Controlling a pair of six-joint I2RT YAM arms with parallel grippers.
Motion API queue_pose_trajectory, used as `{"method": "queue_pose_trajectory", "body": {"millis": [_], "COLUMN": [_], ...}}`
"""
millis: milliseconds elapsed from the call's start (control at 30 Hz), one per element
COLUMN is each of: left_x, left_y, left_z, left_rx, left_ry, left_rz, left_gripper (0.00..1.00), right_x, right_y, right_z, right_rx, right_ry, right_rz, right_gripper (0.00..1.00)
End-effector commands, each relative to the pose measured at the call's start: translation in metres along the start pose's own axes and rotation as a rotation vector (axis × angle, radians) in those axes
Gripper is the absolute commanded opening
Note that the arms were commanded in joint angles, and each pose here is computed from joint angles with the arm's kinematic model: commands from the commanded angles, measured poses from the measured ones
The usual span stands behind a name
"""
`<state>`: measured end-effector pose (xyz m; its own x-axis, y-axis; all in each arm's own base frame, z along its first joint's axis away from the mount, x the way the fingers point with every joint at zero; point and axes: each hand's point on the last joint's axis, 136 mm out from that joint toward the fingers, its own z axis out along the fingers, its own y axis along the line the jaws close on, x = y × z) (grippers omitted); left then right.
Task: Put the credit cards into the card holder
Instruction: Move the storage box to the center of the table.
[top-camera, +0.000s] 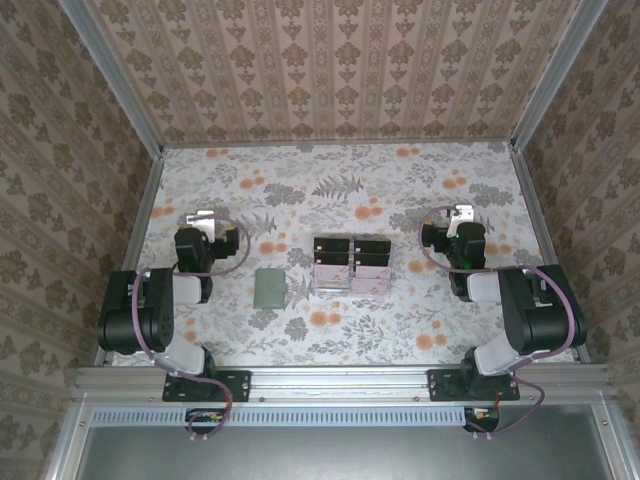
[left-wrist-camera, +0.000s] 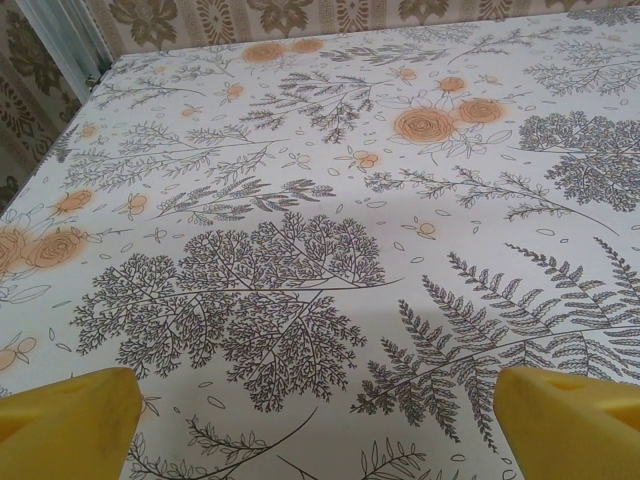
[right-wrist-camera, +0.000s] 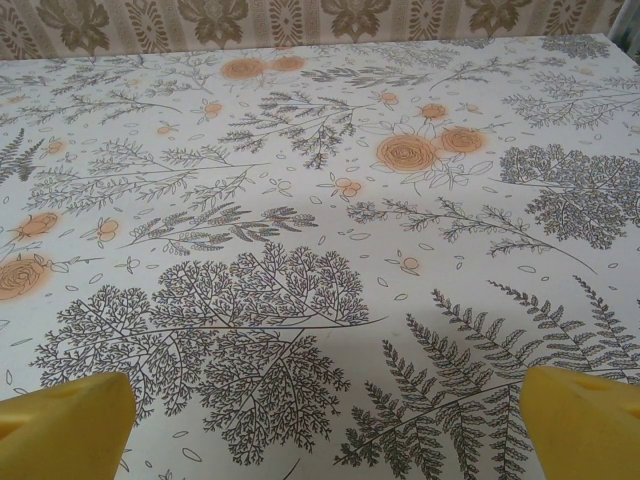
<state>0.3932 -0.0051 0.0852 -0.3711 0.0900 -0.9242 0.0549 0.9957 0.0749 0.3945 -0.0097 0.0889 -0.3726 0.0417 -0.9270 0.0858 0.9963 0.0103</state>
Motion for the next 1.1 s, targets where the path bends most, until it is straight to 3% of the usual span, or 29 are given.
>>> {"method": "queue_pose_trajectory", "body": {"millis": [0,233,367,500,600,700,867,1067], "left_x": [-0.023,-0.047,-0.061,-0.076,-0.080,-0.079,-0.051,-0.014], "left_y": [0.009,0.018,0.016,-0.010,-0.046,-0.082,-0.133,-0.161], "left_z": [-0.007,-0.028,-0.045,-0.062,-0.073,-0.084,-0.099,-0.107], "left_rx": [-0.037,-0.100,-0.108,-0.033,0.103,0.209,0.310,0.278], "left_ry": [-0.048,-0.040,-0.005,0.050,0.098,0.147,0.268,0.359], "left_rz": [-0.012,-0.034,-0.140,-0.230,-0.274,-0.270,-0.210,-0.163], "left_gripper": [1.00,1.00,1.00,1.00,1.00,1.00,1.00,1.00], "right_x": [-0.026,-0.047,-0.053,-0.061,-0.058,-0.047,-0.015,0.027], "right_y": [0.001,-0.011,-0.035,-0.004,0.026,0.049,0.074,0.100], "right_z": [-0.011,-0.035,-0.053,-0.065,-0.083,-0.109,-0.144,-0.164], "right_rx": [-0.001,0.071,0.202,0.022,-0.105,-0.129,-0.159,-0.217], "right_ry": [-0.065,0.048,0.087,0.147,0.249,0.323,0.413,0.510], "right_rz": [-0.004,0.119,0.367,0.395,0.375,0.271,0.185,0.156], "right_gripper": [1.00,1.00,1.00,1.00,1.00,1.00,0.99,0.97]}}
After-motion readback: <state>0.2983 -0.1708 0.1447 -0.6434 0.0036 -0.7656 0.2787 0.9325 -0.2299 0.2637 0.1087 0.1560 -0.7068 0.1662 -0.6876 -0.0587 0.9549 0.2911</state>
